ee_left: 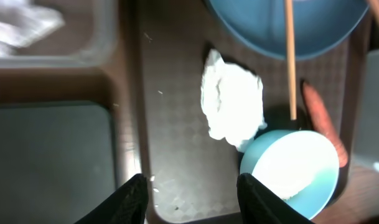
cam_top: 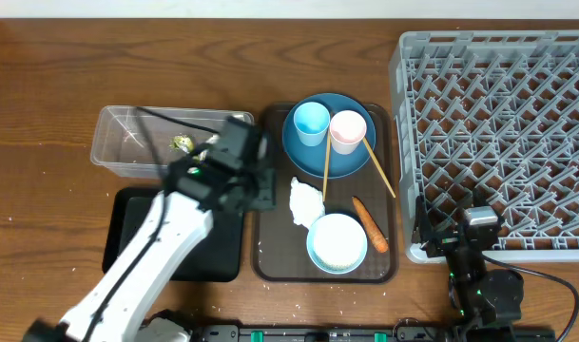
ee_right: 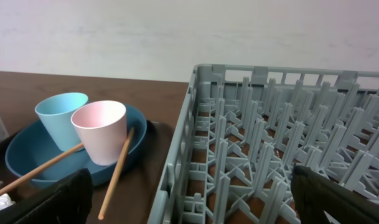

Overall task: Sort waste into correct bins and load items into the dishwasher rack
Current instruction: 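Reach the left gripper back to the remaining tissue and grasp it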

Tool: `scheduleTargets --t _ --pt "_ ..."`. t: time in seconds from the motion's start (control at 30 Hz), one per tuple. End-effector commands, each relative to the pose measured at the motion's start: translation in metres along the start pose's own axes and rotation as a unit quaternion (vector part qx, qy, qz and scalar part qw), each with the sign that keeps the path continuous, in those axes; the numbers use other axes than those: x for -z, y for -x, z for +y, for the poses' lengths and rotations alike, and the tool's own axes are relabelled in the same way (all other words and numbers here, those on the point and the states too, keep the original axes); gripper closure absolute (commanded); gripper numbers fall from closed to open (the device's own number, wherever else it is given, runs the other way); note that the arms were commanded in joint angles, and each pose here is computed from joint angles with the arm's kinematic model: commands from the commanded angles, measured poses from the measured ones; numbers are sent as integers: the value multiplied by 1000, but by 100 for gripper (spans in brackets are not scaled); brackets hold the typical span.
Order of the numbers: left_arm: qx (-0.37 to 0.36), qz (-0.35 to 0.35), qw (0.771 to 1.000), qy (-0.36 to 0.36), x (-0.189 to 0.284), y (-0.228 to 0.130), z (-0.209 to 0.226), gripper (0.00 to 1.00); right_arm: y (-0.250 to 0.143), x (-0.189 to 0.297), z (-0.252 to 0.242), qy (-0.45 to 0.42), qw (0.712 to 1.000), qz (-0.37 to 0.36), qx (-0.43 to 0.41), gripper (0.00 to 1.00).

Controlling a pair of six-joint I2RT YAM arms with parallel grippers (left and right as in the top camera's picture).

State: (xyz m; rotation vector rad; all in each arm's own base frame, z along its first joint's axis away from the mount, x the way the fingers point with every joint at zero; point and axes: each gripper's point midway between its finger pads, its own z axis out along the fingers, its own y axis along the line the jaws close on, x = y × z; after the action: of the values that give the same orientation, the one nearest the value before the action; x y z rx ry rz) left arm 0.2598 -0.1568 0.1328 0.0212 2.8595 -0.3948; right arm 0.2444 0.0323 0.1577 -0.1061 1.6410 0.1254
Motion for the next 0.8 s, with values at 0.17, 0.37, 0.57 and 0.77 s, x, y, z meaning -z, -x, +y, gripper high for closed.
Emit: scheduleTargets --t 0.17,0.37,0.57,0.77 --pt "2 52 998 30 -53 -12 -10 50 0 0 -2 -3 1000 0 4 1" --pt "-18 70 997 33 -81 -18 -21 44 0 0 -2 -3 1000 0 4 1" --pt "-34 80 996 35 -105 -23 -29 44 0 0 -2 -3 1000 0 4 1" --pt "-35 93 994 43 -123 -27 -27 44 0 0 -2 -3 1000 0 4 1"
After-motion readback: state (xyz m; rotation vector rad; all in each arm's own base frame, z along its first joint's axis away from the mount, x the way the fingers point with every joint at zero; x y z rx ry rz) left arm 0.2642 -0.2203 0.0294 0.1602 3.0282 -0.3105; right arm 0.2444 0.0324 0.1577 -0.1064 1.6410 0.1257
